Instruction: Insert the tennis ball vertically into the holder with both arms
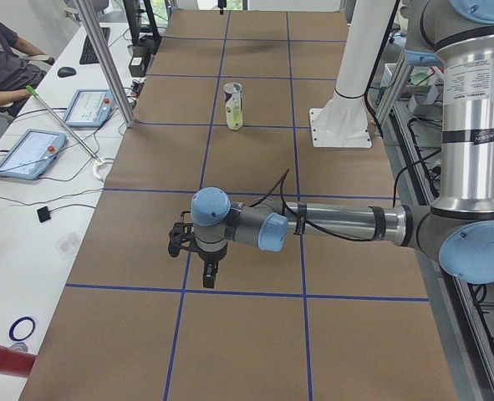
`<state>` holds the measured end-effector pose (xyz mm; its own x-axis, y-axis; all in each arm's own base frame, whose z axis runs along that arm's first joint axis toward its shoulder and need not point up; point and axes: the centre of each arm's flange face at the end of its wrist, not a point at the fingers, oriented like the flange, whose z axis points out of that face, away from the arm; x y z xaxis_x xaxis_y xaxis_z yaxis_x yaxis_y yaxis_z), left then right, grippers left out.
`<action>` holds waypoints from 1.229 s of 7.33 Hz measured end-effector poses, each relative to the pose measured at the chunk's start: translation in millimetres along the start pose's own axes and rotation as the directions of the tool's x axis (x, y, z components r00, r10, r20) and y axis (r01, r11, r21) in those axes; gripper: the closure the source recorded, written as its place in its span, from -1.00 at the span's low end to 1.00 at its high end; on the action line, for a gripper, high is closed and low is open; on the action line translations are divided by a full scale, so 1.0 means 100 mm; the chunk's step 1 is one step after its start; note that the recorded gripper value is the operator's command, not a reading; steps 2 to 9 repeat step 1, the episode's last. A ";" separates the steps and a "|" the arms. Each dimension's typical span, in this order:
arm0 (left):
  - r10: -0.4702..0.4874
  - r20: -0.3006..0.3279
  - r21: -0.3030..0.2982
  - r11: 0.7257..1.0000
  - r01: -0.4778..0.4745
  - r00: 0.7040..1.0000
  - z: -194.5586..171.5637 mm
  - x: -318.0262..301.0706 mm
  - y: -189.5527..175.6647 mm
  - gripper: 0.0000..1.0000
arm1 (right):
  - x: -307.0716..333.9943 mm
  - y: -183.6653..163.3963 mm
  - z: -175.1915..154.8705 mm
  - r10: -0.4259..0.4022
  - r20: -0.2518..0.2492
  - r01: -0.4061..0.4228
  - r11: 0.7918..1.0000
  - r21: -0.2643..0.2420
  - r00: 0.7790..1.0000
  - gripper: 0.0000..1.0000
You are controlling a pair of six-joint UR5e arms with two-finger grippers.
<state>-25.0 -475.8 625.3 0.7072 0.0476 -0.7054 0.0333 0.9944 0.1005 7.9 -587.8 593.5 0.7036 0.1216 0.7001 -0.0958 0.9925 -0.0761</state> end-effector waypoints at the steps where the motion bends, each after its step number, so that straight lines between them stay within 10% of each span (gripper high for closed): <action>1: 0.000 0.000 0.000 1.000 0.000 1.000 0.00 0.00 0.00 -1.00 | 0.00 0.00 0.00 0.000 0.001 0.000 1.000 0.000 1.000 -0.99; 9: 0.000 0.000 0.000 1.000 0.000 1.000 0.00 0.00 0.00 -1.00 | 0.00 0.00 0.00 0.000 0.001 0.000 1.000 0.000 1.000 -0.99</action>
